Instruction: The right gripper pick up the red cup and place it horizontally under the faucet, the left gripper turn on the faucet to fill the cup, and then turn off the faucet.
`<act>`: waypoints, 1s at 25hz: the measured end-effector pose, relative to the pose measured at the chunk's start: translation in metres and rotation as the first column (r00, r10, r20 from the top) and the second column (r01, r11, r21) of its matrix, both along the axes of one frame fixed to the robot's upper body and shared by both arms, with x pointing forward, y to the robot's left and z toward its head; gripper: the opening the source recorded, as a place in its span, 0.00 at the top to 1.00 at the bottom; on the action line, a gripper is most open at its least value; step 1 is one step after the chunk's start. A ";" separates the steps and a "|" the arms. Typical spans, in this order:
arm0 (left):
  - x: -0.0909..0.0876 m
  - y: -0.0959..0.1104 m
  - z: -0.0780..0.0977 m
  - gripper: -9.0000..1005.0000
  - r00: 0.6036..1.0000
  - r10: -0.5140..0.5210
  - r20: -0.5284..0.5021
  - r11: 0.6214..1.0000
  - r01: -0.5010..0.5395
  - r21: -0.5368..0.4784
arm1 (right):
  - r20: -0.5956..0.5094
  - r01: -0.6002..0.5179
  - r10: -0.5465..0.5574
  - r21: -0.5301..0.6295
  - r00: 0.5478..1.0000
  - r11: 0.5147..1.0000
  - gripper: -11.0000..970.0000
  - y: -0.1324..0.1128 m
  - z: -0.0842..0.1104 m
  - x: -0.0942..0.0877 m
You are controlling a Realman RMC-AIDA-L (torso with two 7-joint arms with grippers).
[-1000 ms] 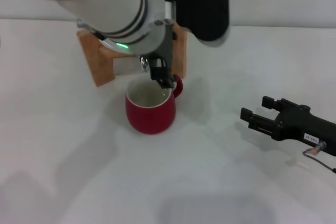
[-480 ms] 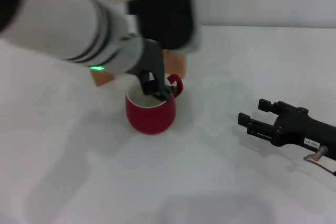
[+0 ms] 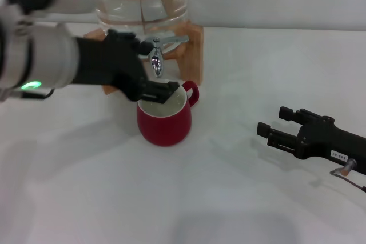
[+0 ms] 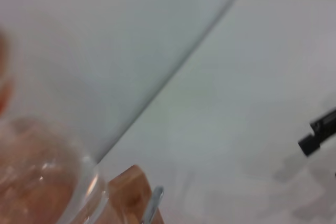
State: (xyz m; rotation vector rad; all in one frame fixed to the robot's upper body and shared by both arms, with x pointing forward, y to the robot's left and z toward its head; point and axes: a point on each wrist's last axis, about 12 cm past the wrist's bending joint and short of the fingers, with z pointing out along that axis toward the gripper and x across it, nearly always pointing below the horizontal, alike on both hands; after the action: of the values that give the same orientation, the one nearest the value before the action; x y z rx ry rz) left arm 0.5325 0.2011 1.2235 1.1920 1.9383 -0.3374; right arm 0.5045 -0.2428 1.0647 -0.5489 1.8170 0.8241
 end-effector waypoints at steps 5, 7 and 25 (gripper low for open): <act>-0.008 0.038 -0.016 0.12 0.994 0.046 -0.096 0.968 -0.068 -0.243 | 0.006 0.006 -0.006 0.006 1.000 1.000 0.21 -0.001 0.002 0.002; -0.010 0.052 -0.025 0.12 0.988 0.062 -0.139 0.935 -0.106 -0.337 | 0.009 0.007 -0.007 0.009 1.000 1.000 0.21 -0.001 0.002 0.002; -0.032 0.158 -0.133 0.12 0.896 0.231 -0.379 0.587 -0.439 -0.680 | 0.134 -0.033 0.023 0.075 0.991 0.997 0.21 0.003 0.007 0.000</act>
State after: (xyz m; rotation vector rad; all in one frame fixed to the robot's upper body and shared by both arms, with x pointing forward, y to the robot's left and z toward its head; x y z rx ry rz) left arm 0.5010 0.3595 1.0908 0.2090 1.8614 -1.0169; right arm 0.5043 -0.2402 1.0717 -0.5675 1.6525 0.8529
